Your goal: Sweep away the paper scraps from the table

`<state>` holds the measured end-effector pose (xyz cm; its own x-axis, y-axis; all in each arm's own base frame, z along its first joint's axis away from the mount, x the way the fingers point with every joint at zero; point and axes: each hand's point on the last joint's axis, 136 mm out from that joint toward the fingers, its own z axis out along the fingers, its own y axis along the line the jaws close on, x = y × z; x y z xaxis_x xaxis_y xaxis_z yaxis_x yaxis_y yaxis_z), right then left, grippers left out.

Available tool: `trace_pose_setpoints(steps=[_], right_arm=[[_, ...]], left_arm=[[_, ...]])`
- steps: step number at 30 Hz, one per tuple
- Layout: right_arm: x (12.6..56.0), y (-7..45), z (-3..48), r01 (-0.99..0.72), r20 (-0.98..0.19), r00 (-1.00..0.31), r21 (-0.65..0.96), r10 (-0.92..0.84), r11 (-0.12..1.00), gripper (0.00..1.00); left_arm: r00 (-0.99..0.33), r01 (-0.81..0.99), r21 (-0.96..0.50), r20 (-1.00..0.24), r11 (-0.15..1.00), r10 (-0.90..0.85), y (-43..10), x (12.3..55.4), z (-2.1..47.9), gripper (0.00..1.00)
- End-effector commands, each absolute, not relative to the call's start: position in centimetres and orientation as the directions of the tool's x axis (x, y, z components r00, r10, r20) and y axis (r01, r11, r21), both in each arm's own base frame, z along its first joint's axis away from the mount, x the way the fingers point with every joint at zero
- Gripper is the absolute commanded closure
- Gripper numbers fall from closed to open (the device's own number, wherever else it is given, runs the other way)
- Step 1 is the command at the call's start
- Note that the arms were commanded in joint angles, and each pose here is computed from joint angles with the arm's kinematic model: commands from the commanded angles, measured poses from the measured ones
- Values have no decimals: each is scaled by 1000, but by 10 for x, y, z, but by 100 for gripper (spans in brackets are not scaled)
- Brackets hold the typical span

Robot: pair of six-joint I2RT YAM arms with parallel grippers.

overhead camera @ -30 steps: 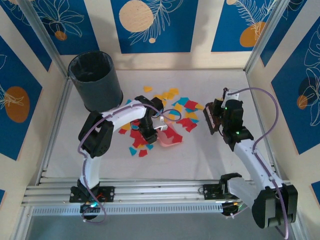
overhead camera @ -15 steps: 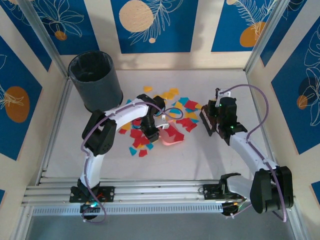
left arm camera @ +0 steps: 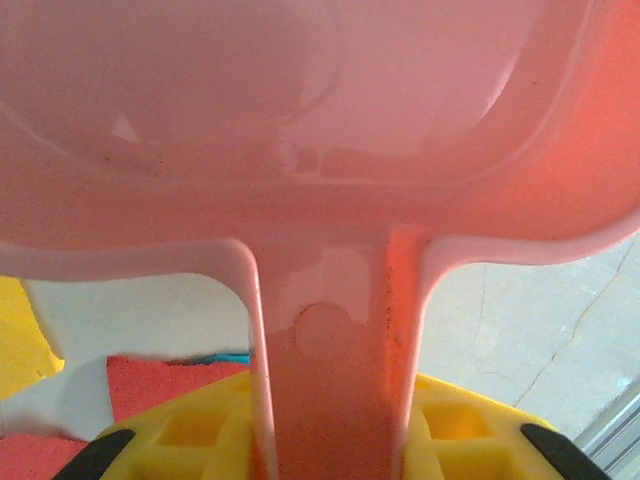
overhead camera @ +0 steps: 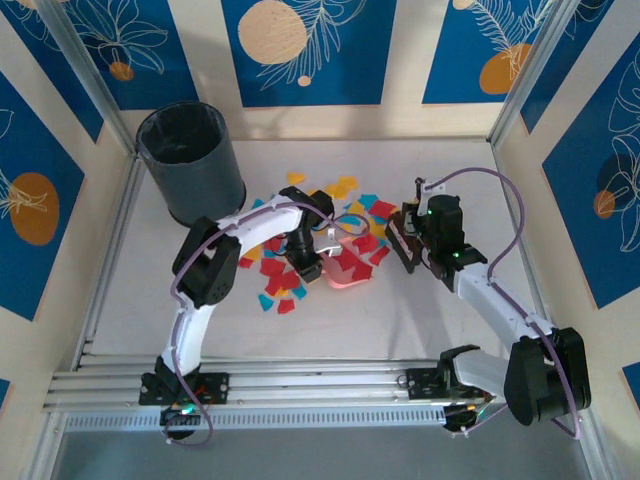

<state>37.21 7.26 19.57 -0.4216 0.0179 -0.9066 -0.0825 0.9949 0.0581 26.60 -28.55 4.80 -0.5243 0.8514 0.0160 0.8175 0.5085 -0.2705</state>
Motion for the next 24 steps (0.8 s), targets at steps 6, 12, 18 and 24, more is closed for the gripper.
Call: trace_pose_setpoints(steps=[6, 12, 18, 24], right_arm=[[354, 94, 183, -153, -871, -492, 77, -9, 985, 100], [346, 107, 187, -199, -864, -503, 87, -26, 976, 100], [339, 121, 191, -250, -862, -506, 128, -17, 960, 100], [338, 128, 206, -274, -875, -484, 181, 28, 945, 100]], left_arm=[[-517, 810, -304, 33, 502, 855, -290, 262, 46, 100], [-520, 812, -301, 17, 500, 854, -294, 264, 48, 100], [-505, 817, -315, 12, 483, 863, -299, 260, 48, 100], [-493, 821, -326, 6, 468, 870, -302, 255, 49, 100]])
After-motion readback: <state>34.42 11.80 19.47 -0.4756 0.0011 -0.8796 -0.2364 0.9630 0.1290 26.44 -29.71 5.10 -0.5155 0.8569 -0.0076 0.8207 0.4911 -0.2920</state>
